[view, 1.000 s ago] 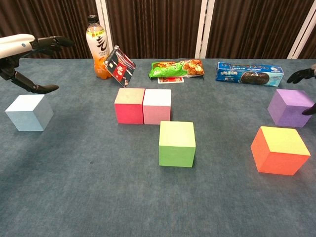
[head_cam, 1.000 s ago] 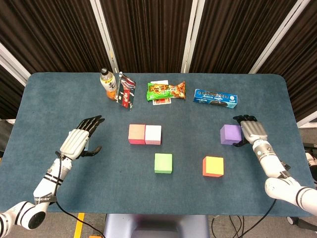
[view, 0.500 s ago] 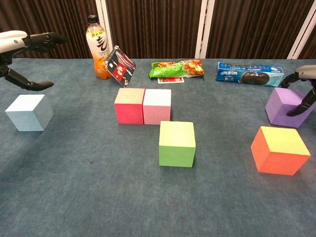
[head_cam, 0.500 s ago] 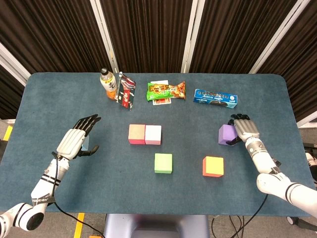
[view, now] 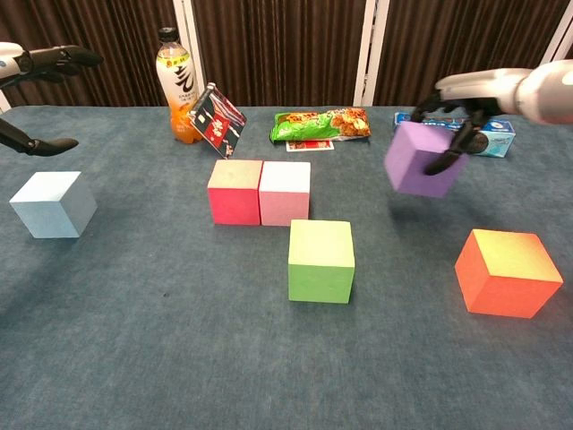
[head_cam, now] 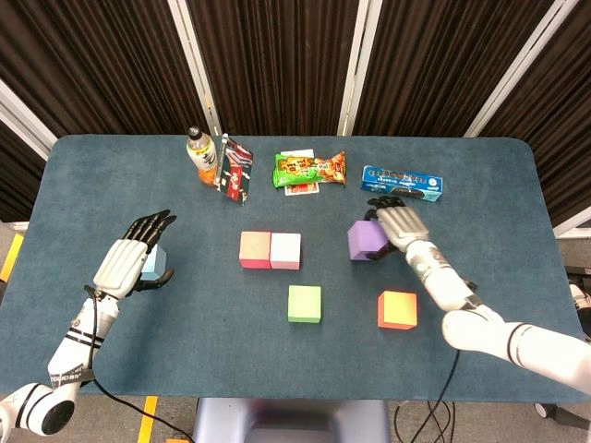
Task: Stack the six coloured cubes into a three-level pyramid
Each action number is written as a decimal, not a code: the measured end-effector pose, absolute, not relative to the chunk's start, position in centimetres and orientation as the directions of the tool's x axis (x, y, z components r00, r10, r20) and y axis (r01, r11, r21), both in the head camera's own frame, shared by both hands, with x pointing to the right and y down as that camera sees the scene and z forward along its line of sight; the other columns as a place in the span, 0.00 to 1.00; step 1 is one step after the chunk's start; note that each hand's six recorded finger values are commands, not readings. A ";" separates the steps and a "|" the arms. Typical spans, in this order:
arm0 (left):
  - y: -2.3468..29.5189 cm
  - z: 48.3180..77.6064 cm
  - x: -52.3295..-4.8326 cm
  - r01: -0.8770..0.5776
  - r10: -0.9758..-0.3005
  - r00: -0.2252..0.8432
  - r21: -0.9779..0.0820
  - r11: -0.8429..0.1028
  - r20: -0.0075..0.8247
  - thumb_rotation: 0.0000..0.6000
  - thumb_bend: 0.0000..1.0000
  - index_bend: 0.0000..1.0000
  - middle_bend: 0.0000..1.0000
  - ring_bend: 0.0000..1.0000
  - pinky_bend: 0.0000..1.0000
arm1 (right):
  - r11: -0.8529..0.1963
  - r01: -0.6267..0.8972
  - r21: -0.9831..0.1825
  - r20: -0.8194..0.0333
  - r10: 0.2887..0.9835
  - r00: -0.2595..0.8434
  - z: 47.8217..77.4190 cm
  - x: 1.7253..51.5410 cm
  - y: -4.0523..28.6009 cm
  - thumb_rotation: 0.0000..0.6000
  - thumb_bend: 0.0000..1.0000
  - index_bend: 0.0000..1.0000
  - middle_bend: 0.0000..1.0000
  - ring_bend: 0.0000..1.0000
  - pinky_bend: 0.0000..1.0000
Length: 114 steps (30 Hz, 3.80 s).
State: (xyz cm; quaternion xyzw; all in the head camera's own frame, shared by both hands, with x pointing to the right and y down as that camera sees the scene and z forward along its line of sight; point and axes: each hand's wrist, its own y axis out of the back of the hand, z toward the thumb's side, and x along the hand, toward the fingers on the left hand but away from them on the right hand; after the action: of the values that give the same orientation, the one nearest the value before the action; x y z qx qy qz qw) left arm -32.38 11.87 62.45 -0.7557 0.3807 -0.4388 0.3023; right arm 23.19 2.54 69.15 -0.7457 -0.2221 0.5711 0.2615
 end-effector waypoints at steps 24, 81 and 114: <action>12.2 63.7 -34.5 -0.330 -0.831 0.320 -0.769 -0.547 0.455 1.00 0.34 0.00 0.00 0.00 0.07 | -0.794 -0.032 -0.607 -0.776 0.585 0.235 73.2 12.1 3.6 1.00 0.27 0.51 0.20 0.06 0.13; 12.3 64.6 -34.6 -0.324 -0.820 0.313 -0.758 -0.566 0.479 1.00 0.34 0.00 0.00 0.00 0.07 | -0.784 -0.024 -0.620 -0.773 0.605 0.191 74.0 15.1 2.2 1.00 0.27 0.08 0.17 0.03 0.11; 8.8 65.7 -29.3 -0.242 -0.722 0.428 -0.701 -0.671 0.543 1.00 0.34 0.02 0.03 0.00 0.08 | -0.700 0.083 -0.709 -0.679 0.710 0.189 64.6 23.2 1.2 1.00 0.27 0.08 0.17 0.03 0.11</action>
State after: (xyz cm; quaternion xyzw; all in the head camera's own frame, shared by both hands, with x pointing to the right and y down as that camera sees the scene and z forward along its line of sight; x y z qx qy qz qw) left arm -29.28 8.84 65.66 -0.8002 0.3012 -0.4417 0.2719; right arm 23.19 1.25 64.59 -0.7211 -0.2747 0.5745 0.2730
